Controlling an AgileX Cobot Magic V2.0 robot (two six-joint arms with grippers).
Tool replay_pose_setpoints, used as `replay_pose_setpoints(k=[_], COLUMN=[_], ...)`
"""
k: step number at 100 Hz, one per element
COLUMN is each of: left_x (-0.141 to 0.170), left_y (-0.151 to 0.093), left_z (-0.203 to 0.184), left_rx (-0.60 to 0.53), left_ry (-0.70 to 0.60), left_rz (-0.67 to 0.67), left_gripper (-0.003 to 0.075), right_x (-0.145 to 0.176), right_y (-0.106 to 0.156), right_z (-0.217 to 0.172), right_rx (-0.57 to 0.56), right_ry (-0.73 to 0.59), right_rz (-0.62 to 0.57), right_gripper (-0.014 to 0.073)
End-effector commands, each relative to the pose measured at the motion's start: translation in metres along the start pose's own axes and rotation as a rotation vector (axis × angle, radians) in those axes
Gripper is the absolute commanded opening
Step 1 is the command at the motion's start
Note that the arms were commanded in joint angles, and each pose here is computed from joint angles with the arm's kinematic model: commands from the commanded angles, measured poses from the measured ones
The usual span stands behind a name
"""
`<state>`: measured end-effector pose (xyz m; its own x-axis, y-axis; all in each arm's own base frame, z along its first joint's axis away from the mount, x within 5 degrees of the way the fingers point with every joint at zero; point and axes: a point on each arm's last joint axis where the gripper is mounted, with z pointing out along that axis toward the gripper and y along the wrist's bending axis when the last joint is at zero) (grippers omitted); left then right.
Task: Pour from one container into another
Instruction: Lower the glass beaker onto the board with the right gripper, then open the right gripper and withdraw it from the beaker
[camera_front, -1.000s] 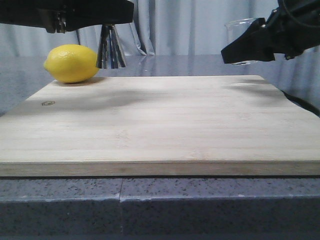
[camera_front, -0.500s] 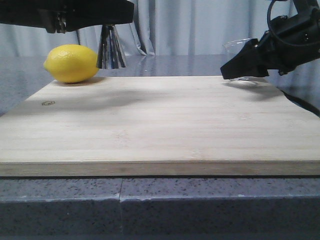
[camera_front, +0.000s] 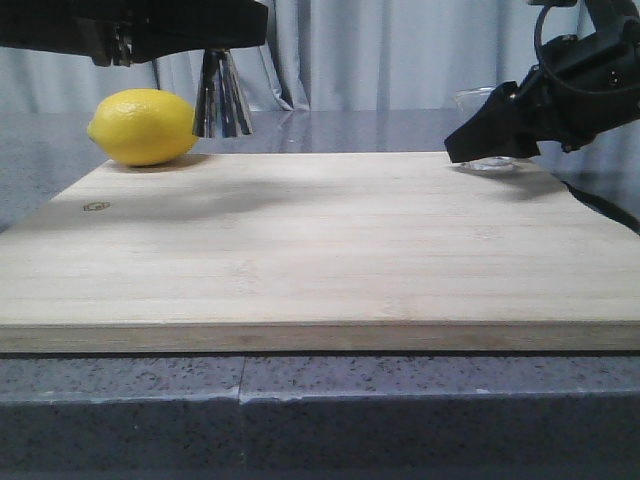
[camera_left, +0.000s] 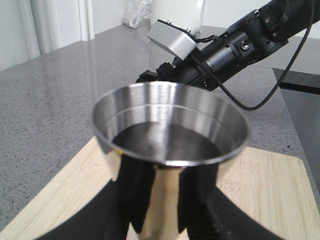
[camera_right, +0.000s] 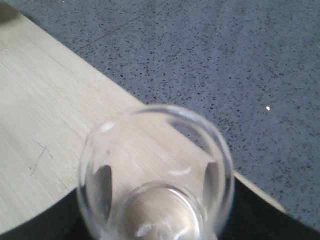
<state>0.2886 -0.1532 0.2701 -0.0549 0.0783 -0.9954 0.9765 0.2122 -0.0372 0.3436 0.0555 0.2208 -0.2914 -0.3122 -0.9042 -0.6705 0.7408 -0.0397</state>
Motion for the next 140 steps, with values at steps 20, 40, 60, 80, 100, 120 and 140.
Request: replay_pose_setpoints(k=[20,40,60,80,100,120,140], left_x=[-0.034,-0.034,-0.034,-0.034,-0.034,-0.034,-0.034], left_y=[-0.01,-0.01,-0.01,-0.01,-0.01,-0.01,-0.01], left_z=[-0.002,-0.002,-0.002,-0.002,-0.002,-0.002,-0.002], left_rx=[0.047,0.047,0.047,0.047,0.047,0.047,0.047], left_ry=[-0.159,-0.159,-0.159,-0.159,-0.159,-0.159,-0.159], left_rz=[0.031,0.031,0.031,0.031,0.031,0.031,0.031], left_gripper=[0.0206,0.0206,0.0206,0.0206,0.0206,0.0206,0.0206], right_x=[-0.023,-0.032,-0.042,-0.054,-0.068,-0.082,-0.091], right_y=[-0.002,0.001,0.006,0.017,0.031,0.044,0.06], right_z=[-0.01,-0.019,-0.031,-0.049,-0.071,-0.098,-0.131], right_rx=[0.019,0.027,0.036,0.005,-0.016,0.013,0.108], right_ry=[-0.085,-0.107,-0.097,-0.09,-0.082,-0.087,-0.147], right_rz=[-0.02,-0.036,-0.048,-0.066,-0.056,-0.003,0.077], right_gripper=[0.0499,0.0503,0.0503,0.0503,0.0503,0.0503,0.05])
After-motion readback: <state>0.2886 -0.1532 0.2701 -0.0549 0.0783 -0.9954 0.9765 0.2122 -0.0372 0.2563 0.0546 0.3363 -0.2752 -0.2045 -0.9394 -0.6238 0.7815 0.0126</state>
